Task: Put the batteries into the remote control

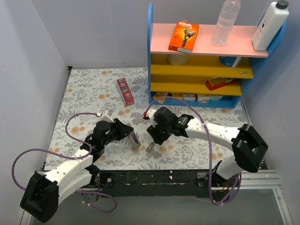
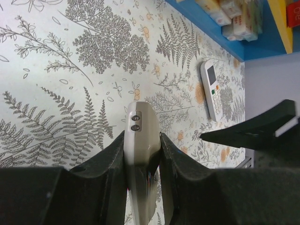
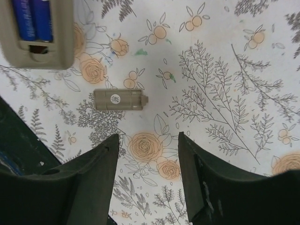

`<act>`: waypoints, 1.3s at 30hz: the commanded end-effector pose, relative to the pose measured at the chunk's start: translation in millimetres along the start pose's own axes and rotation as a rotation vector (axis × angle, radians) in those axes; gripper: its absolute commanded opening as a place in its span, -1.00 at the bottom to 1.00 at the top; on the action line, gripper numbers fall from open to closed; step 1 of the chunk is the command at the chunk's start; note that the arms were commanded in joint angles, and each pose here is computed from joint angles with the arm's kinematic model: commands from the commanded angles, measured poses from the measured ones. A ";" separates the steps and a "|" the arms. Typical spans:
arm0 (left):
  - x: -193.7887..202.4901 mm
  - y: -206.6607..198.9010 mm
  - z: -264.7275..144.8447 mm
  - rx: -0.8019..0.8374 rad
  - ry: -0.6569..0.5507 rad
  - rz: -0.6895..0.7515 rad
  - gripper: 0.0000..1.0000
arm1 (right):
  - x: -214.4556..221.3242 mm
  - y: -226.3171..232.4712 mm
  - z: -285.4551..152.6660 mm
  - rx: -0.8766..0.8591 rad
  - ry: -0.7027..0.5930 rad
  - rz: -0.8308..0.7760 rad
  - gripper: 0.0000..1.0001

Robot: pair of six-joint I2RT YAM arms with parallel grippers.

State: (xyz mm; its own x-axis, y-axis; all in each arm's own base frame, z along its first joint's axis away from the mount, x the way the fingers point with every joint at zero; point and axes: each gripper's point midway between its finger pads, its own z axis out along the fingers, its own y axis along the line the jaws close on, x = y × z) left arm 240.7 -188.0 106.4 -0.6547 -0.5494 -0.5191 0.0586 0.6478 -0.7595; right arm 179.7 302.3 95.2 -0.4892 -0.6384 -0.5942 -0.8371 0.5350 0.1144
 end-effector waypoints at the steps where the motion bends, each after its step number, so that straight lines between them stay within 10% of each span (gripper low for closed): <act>1: -0.3 5.4 -5.3 -0.019 -0.005 -0.009 -1.00 | -2.9 -5.2 15.6 0.025 0.037 0.032 0.13; 30: 9.9 2.0 -8.9 0.018 0.030 -0.073 -1.00 | 14.9 6.2 68.3 -0.052 0.167 -0.041 -0.23; 39: 13.4 -1.3 -9.1 0.032 0.050 -0.100 -1.00 | 9.8 -1.2 64.9 -0.016 0.142 -0.097 -0.76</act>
State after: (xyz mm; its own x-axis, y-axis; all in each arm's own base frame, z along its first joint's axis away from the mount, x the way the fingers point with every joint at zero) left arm 225.4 -188.2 96.4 -0.6958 -0.5712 -0.4354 -0.0023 0.6080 -0.7940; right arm 180.8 322.0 23.3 -0.4877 -0.7607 -0.4282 -0.8651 0.4869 0.1203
